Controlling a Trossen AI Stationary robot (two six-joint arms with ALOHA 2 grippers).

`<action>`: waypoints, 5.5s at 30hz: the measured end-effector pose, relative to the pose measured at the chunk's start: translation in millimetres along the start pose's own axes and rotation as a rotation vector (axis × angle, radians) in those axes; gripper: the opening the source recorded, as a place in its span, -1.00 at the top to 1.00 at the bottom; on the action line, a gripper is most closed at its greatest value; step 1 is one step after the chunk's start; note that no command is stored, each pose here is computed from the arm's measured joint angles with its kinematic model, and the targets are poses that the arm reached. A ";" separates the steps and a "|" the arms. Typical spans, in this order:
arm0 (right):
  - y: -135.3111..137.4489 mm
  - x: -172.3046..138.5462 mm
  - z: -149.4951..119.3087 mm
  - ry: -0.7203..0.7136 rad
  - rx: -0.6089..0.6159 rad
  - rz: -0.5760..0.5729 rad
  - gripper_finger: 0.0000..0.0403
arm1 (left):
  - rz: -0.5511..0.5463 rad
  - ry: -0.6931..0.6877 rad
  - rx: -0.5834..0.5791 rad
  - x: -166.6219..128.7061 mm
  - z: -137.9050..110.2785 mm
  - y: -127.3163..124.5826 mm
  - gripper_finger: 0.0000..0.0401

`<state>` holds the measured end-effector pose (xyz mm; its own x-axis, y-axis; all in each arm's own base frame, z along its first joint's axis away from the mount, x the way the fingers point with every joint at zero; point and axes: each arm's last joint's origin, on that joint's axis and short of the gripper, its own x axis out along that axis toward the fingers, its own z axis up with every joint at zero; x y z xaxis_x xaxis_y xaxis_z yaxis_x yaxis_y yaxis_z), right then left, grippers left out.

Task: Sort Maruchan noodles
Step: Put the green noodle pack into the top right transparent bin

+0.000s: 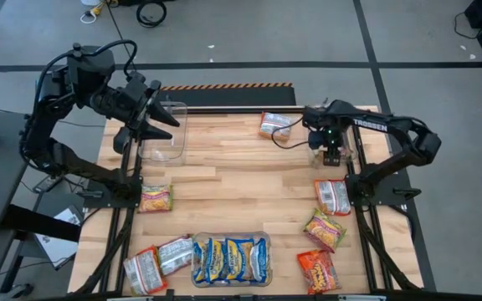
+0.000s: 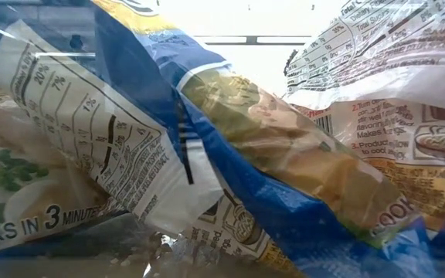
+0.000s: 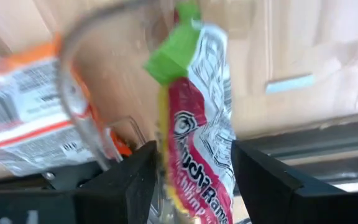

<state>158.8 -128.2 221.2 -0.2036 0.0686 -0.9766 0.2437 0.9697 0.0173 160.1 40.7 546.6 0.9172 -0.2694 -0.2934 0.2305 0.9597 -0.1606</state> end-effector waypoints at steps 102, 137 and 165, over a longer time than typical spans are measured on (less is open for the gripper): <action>40.5 4.2 -28.0 -0.259 0.923 0.247 0.68 | 0.030 0.036 0.051 5.5 -2.3 4.6 0.14; 165.5 -73.7 -12.6 -0.382 0.541 0.230 0.01 | 0.026 0.084 0.103 10.6 -6.2 7.1 0.14; 265.2 43.5 57.7 -0.098 0.616 0.201 0.01 | -0.177 0.222 0.108 22.0 -19.3 -26.9 0.14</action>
<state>269.3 118.5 171.0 -0.0171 0.1842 -0.9827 0.7725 0.6264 0.1040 167.8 7.4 526.2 0.7688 -0.4328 -0.4708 0.4247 0.8959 -0.1301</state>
